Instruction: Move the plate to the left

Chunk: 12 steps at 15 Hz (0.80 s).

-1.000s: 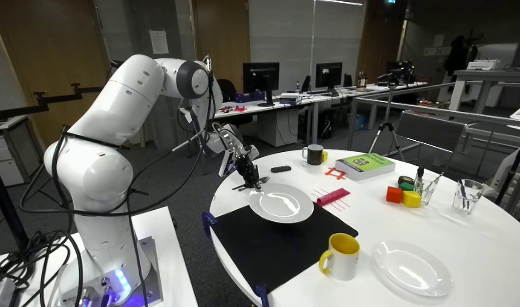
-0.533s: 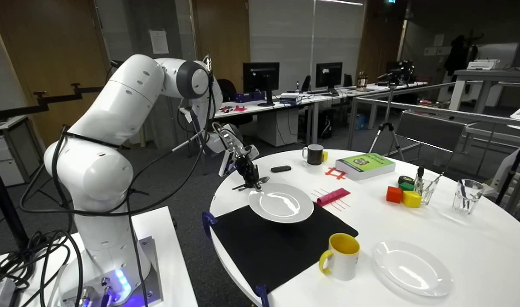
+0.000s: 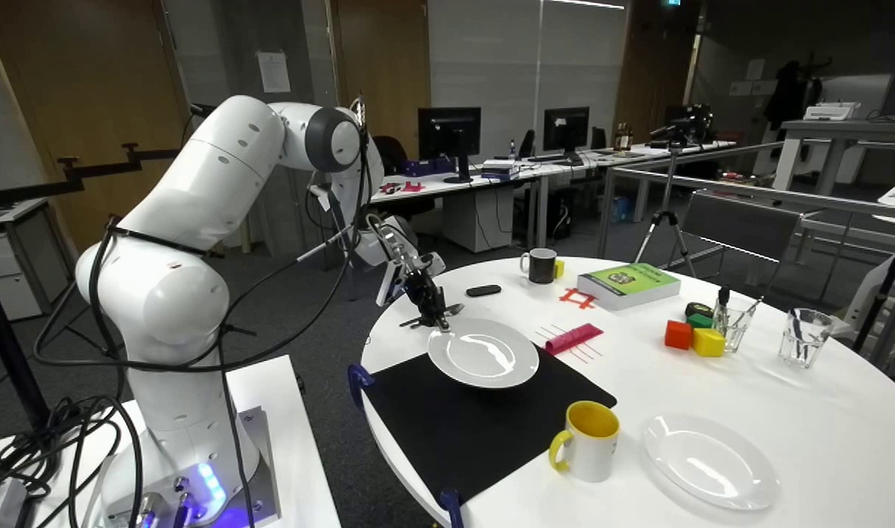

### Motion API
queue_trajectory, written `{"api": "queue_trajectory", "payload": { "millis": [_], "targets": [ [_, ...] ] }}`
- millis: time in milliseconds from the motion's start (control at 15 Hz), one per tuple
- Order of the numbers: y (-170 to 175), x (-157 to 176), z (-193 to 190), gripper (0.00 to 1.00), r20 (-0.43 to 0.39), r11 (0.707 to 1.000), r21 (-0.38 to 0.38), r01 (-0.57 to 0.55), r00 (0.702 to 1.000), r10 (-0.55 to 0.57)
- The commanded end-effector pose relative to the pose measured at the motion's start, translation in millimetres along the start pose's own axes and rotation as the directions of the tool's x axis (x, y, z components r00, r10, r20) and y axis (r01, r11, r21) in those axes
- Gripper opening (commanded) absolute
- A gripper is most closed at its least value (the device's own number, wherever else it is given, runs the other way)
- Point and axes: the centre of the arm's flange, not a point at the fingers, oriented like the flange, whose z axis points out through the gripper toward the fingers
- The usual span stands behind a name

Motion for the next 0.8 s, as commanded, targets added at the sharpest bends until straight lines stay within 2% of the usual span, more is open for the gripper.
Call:
{"api": "queue_trajectory", "payload": {
  "millis": [0, 133, 333, 733],
  "targets": [
    [31.5, 7.3, -7.2, 0.01, -0.003, 0.997, -0.06, -0.046, 0.999, 0.045],
    [38.3, 17.2, -10.1, 0.01, -0.028, 0.996, -0.076, -0.055, 0.998, 0.053],
    [53.7, 33.8, -17.8, 0.01, -0.116, 0.992, -0.112, -0.066, 0.992, 0.053],
    [84.5, 63.0, -35.1, 0.01, -0.299, 0.978, -0.199, -0.056, 0.954, -0.007]
  ]
}}
